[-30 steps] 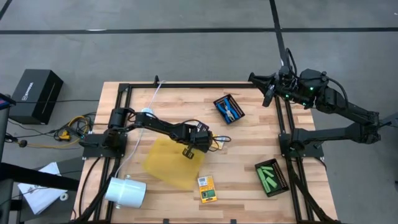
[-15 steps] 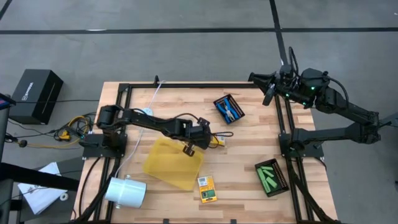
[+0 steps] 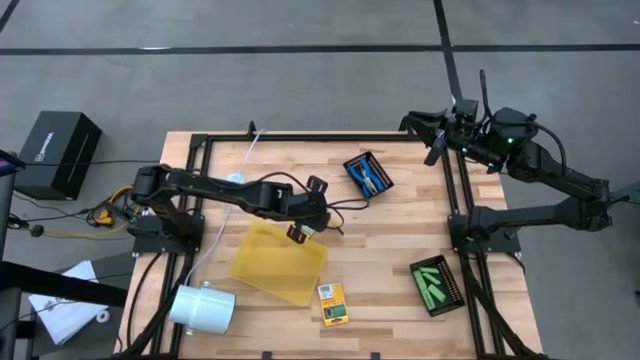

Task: Pick & Place School Supplies
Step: Put the pack of crayon into the yellow bin

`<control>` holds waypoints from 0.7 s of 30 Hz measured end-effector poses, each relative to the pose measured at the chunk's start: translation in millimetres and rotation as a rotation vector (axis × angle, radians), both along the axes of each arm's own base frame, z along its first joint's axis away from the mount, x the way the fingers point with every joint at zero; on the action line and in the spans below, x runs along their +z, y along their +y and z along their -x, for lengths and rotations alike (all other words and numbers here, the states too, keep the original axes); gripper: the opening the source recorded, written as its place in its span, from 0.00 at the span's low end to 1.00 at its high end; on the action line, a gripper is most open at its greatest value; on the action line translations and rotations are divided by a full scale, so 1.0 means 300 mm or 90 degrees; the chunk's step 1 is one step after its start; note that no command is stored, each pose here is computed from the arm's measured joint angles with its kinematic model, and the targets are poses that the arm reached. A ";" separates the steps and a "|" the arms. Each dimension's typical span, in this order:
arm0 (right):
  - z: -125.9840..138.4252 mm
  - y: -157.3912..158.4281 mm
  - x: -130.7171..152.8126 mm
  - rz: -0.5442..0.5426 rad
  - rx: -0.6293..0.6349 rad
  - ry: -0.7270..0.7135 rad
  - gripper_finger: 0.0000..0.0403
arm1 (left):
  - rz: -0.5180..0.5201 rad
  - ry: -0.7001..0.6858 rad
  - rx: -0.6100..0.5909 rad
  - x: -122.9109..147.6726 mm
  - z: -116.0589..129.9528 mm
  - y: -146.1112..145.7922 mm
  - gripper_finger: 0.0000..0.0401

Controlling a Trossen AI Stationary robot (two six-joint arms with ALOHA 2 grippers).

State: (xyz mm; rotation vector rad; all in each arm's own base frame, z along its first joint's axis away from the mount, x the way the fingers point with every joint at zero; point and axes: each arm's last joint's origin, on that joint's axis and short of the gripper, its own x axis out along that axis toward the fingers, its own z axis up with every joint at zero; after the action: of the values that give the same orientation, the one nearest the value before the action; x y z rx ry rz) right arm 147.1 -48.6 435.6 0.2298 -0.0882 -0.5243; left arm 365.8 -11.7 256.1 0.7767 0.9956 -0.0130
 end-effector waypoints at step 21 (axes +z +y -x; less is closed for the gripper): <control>-0.009 -0.003 0.001 0.001 -0.002 -0.004 0.17 | -0.056 -0.071 0.061 0.213 0.184 -0.057 0.00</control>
State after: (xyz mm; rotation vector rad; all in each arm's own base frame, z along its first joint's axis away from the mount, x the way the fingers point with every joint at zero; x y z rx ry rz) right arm 149.7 -49.4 435.9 0.2301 -0.0942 -0.5270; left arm 310.5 -28.7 319.9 0.8009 0.9312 0.1562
